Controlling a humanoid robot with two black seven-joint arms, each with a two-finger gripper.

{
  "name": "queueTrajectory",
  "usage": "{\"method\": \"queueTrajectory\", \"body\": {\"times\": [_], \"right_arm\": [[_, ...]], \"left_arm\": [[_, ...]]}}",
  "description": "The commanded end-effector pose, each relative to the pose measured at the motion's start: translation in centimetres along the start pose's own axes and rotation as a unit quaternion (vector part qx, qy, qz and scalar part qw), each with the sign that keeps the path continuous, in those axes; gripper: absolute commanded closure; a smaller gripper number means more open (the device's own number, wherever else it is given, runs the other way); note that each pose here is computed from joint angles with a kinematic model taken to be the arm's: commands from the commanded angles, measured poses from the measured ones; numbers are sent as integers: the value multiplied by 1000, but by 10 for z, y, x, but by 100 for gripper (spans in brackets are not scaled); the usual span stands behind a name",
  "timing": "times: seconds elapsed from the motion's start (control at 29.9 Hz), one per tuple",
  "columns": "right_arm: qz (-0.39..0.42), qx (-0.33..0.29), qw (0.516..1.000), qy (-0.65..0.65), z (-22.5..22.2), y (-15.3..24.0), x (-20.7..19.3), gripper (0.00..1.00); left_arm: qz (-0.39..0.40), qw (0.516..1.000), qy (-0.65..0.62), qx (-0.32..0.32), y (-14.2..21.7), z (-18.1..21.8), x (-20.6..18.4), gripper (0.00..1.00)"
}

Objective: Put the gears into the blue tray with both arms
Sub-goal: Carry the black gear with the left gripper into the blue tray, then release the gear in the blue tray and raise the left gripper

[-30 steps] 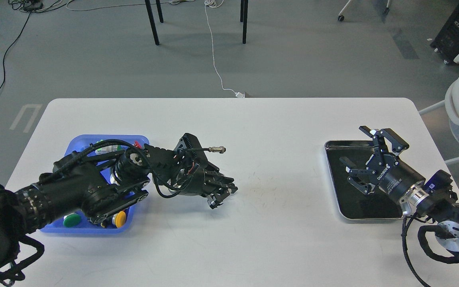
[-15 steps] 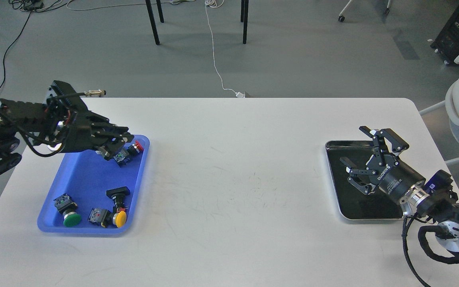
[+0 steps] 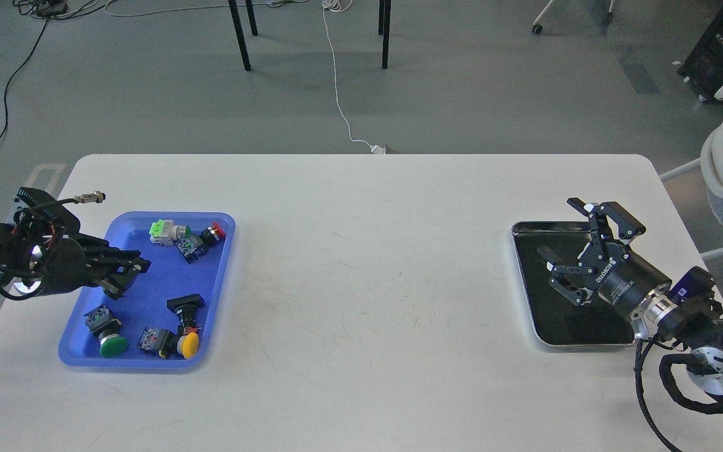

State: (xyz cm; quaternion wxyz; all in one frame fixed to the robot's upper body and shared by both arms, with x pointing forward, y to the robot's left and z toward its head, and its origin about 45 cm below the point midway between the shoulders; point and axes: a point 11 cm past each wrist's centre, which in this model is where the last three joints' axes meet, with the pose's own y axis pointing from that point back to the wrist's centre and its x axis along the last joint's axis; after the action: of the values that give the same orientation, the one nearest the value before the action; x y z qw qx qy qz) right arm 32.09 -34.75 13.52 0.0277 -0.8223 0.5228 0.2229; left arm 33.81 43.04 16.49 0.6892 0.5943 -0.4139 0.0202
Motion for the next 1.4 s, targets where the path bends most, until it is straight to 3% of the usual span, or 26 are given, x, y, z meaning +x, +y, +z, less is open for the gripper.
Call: {"method": "queueTrajectory", "body": {"times": [0.0,0.3,0.43,0.6,0.8,0.97,1.2,1.37], "right_arm": [[1,-1,1000,0,0,0,0,1],[1,-1,1000,0,0,0,0,1],[0,-1,1000,-1,1,0,0,1],[0,-1,1000,-1,1,0,0,1],[-1,0,1000,-1,0,0,-1,1],[-2,1,1000,0,-1,-1,-1,1],[-2,2,1000,-1,-2,-1,-1,1],[-4,4,1000,-2,-3,-2,-2,1]], "left_arm": [[-6,1000,4,1,-2,0,-7,87],[-23,1000,1,17,0,-9,-20,81],[-26,1000,4,17,0,-9,-23,69],[-15,1000,8,20,1,-11,-17,37],[3,1000,12,21,4,-13,-7,23],[111,991,78,10,14,-15,45,13],[268,902,308,-145,25,32,108,4],[328,764,487,-266,29,66,129,2]]}}
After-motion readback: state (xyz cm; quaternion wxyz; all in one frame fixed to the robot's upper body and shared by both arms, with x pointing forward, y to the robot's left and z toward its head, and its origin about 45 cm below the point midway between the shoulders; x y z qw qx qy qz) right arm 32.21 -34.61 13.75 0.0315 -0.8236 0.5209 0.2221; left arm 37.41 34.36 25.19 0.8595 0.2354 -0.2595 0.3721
